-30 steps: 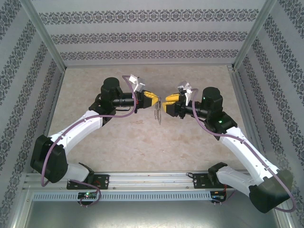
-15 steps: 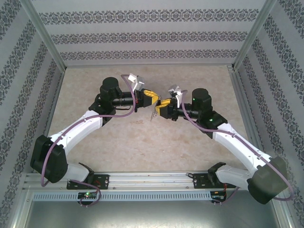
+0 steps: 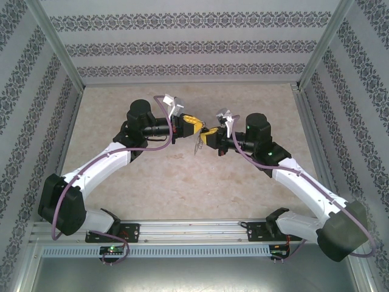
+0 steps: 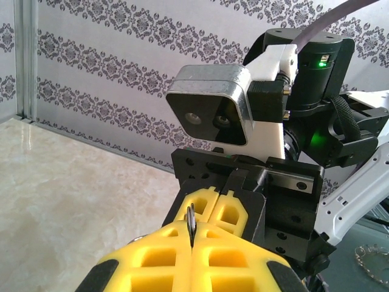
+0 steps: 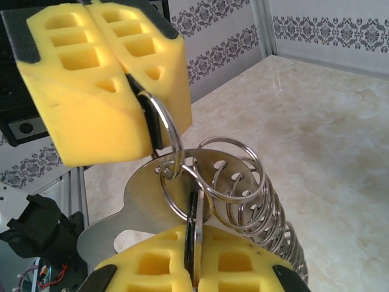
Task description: Put the keys on the keyring
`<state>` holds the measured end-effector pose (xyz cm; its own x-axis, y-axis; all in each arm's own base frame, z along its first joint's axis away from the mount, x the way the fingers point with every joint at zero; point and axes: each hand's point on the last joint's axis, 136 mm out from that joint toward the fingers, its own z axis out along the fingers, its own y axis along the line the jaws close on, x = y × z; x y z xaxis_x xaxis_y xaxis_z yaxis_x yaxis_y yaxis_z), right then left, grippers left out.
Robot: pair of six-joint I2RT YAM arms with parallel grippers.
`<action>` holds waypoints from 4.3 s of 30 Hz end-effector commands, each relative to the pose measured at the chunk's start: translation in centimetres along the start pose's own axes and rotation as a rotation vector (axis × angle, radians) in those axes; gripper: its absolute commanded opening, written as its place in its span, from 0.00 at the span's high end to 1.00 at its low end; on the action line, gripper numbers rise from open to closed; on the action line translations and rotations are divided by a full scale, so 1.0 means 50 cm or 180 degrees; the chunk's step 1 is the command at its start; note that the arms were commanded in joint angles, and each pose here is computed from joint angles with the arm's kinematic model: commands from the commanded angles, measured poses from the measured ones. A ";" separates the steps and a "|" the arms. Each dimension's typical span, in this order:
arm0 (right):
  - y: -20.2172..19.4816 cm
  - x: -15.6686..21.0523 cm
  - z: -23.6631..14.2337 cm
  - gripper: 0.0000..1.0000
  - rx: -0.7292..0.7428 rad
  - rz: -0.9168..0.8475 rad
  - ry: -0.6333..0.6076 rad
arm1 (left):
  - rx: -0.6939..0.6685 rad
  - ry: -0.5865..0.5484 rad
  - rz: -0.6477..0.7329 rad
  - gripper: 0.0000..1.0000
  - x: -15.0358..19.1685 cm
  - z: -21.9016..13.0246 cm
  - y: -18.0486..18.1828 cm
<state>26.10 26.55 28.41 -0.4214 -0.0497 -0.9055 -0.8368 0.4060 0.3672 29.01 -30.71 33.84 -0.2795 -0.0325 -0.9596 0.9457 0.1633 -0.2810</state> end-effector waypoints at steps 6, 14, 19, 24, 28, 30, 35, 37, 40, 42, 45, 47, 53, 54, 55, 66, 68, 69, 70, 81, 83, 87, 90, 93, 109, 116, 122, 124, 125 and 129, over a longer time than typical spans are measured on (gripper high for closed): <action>0.047 0.056 0.013 1.00 -0.0344 0.0013 0.0271 | 0.0068 -0.0224 0.0247 1.00 -0.045 -0.009 -0.031; 0.067 0.066 0.029 1.00 -0.0491 -0.0006 0.0400 | 0.0079 -0.0235 0.0232 1.00 -0.045 -0.006 -0.027; 0.036 0.060 0.026 0.76 -0.0205 0.0010 0.0350 | 0.0087 -0.0259 0.0236 1.00 -0.047 -0.006 -0.028; 0.003 0.030 -0.037 0.67 0.0064 0.0067 0.0038 | 0.0095 -0.0276 0.0226 1.00 -0.048 -0.006 -0.028; -0.020 -0.015 -0.099 0.58 0.0374 0.0092 -0.0464 | 0.0103 -0.0287 0.0217 1.00 -0.047 -0.005 -0.027; -0.022 -0.037 -0.115 0.57 0.0421 0.0111 -0.0651 | 0.0106 -0.0293 0.0206 1.00 -0.046 -0.005 -0.026; -0.016 -0.092 -0.120 0.58 0.0357 0.0162 -0.0942 | 0.0111 -0.0298 0.0185 1.00 -0.045 -0.003 -0.024; -0.011 -0.114 -0.117 0.59 0.0257 0.0200 -0.1060 | 0.0112 -0.0306 0.0182 1.00 -0.045 -0.003 -0.024; 0.002 -0.138 -0.106 0.60 0.0046 0.0260 -0.1132 | 0.0122 -0.0319 0.0181 1.00 -0.048 -0.004 -0.026; 0.010 -0.148 -0.098 0.62 -0.0061 0.0272 -0.1135 | 0.0124 -0.0315 0.0170 1.00 -0.047 -0.004 -0.025; 0.027 -0.154 -0.082 0.64 -0.0192 0.0255 -0.1110 | 0.0124 -0.0320 0.0168 1.00 -0.047 -0.004 -0.026; 0.034 -0.152 -0.071 0.65 -0.0238 0.0250 -0.1095 | 0.0125 -0.0321 0.0169 1.00 -0.047 -0.004 -0.026; 0.053 -0.147 -0.055 0.69 -0.0351 0.0217 -0.1063 | 0.0128 -0.0325 0.0156 1.00 -0.046 -0.005 -0.027; 0.055 -0.145 -0.052 0.69 -0.0368 0.0219 -0.1047 | 0.0126 -0.0323 0.0153 1.00 -0.045 -0.005 -0.026; 0.059 -0.145 -0.051 0.70 -0.0389 0.0216 -0.1042 | 0.0129 -0.0328 0.0161 1.00 -0.046 -0.005 -0.028; 0.072 -0.136 -0.030 0.98 -0.0517 0.0200 -0.0910 | 0.0126 -0.0330 0.0159 1.00 -0.047 -0.007 -0.029; 0.069 -0.134 -0.030 1.00 -0.0490 0.0192 -0.0899 | 0.0128 -0.0326 0.0149 1.00 -0.047 -0.006 -0.029; 0.065 -0.133 -0.030 1.00 -0.0451 0.0197 -0.0890 | 0.0120 -0.0321 0.0147 1.00 -0.045 -0.007 -0.028; 0.059 -0.131 -0.030 1.00 -0.0389 0.0188 -0.0867 | 0.0114 -0.0317 0.0154 1.00 -0.046 -0.006 -0.027; -0.047 -0.077 -0.013 1.00 0.0523 -0.0158 0.0042 | -0.0594 0.0324 0.0435 0.50 -0.024 -0.037 0.007; -0.068 -0.072 -0.009 1.00 0.0690 -0.0257 0.0199 | -0.0695 0.0458 0.0480 0.44 -0.019 -0.042 0.016; -0.088 -0.081 0.000 1.00 0.0817 -0.0399 0.0351 | -0.0970 0.0527 0.0600 0.26 -0.018 -0.050 0.047; -0.092 -0.102 0.003 1.00 0.0836 -0.0494 0.0362 | -0.1229 0.0504 0.0760 0.01 -0.025 -0.057 0.076; -0.093 -0.119 0.003 1.00 0.0797 -0.0559 0.0351 | -0.1451 0.0446 0.0969 0.00 -0.036 -0.066 0.100; -0.087 -0.171 0.004 1.00 0.0260 -0.0557 0.0374 | -0.1085 0.0184 0.0398 0.00 -0.094 -0.043 0.177; -0.101 -0.186 -0.004 1.00 0.0266 -0.0542 0.0337 | -0.1451 -0.0014 0.0154 0.00 -0.121 -0.057 0.234; -0.096 -0.187 -0.008 1.00 0.0203 -0.0522 0.0317 | -0.0984 0.0229 0.0311 0.00 -0.112 -0.037 0.195; -0.095 -0.183 -0.006 1.00 0.0165 -0.0493 0.0333 | -0.0782 0.0319 0.0215 0.01 -0.104 -0.033 0.181; -0.095 -0.183 -0.007 1.00 0.0159 -0.0490 0.0332 | -0.0654 0.0370 0.0152 0.04 -0.101 -0.030 0.172; -0.093 -0.181 -0.010 1.00 0.0139 -0.0485 0.0327 | -0.0347 0.0532 -0.0024 0.18 -0.082 -0.021 0.151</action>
<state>33.96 24.62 33.62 -0.3668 -0.2176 -0.9045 -0.8547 0.4627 0.2353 38.79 -28.05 36.80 -0.2576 0.0828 -0.9627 0.9019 0.3780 -0.2089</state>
